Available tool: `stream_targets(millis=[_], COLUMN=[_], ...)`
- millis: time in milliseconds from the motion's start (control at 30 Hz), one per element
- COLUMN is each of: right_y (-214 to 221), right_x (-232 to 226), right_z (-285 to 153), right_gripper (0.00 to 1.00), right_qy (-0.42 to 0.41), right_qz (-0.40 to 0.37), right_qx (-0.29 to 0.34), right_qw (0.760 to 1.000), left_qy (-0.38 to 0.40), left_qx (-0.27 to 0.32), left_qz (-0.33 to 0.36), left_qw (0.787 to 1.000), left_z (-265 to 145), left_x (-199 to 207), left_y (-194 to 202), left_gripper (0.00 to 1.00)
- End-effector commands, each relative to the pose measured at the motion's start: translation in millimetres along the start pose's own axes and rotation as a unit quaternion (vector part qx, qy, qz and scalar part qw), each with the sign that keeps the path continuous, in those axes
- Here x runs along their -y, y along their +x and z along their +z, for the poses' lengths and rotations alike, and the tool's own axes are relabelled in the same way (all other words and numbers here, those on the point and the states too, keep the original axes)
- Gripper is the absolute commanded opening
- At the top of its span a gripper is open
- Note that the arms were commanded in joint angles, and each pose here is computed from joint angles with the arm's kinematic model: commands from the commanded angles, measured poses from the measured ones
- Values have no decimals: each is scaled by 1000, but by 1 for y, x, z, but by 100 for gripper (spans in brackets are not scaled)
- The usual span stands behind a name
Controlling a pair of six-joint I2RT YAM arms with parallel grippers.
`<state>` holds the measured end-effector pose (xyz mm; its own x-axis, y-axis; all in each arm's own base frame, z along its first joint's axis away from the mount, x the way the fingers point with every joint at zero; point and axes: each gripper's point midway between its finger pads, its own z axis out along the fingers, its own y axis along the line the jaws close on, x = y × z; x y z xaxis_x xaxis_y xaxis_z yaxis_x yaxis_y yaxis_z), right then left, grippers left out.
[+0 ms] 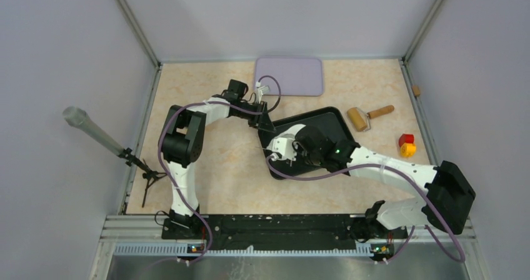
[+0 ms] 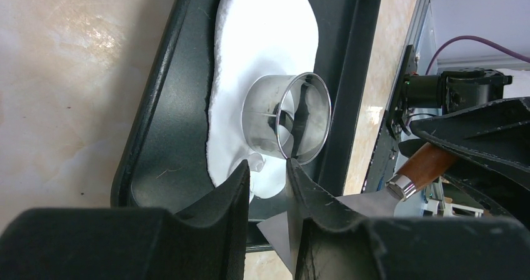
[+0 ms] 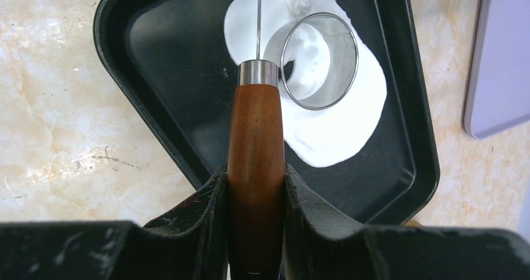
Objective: Roll out the dumpling wrappers from the dough
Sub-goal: Remove the dumpling wrapper from the work surface.
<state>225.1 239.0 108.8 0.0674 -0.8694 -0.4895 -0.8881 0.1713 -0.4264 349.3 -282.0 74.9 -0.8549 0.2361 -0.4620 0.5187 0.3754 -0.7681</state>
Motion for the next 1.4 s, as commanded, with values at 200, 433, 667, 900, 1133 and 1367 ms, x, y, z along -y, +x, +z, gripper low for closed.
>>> stream_targets(millis=[200, 433, 667, 900, 1133, 1367], right_y=[-2, 11, 12, 15, 16, 24], right_x=[-1, 8, 26, 30, 37, 37], right_z=[14, 19, 11, 5, 0, 1], right_gripper=[0, 0, 0, 0, 0, 0], right_qy=[6, 43, 85, 92, 108, 117], right_qz=[1, 2, 2, -2, -6, -9], right_qx=[-3, -32, -45, -60, -68, -83], right_qw=[1000, 999, 995, 994, 992, 990], left_qy=[17, 16, 11, 9, -33, -128], left_qx=[1, -12, -26, 16, 59, 83], left_qz=[12, 6, -1, -8, 11, 9], left_qw=[1000, 1000, 1000, 1000, 998, 988], left_z=[0, 1, 3, -15, -36, -47], left_x=[7, 3, -4, -3, -10, -41], left_y=[-6, 1, 11, -9, -29, -34], left_gripper=[26, 23, 19, 35, 64, 64])
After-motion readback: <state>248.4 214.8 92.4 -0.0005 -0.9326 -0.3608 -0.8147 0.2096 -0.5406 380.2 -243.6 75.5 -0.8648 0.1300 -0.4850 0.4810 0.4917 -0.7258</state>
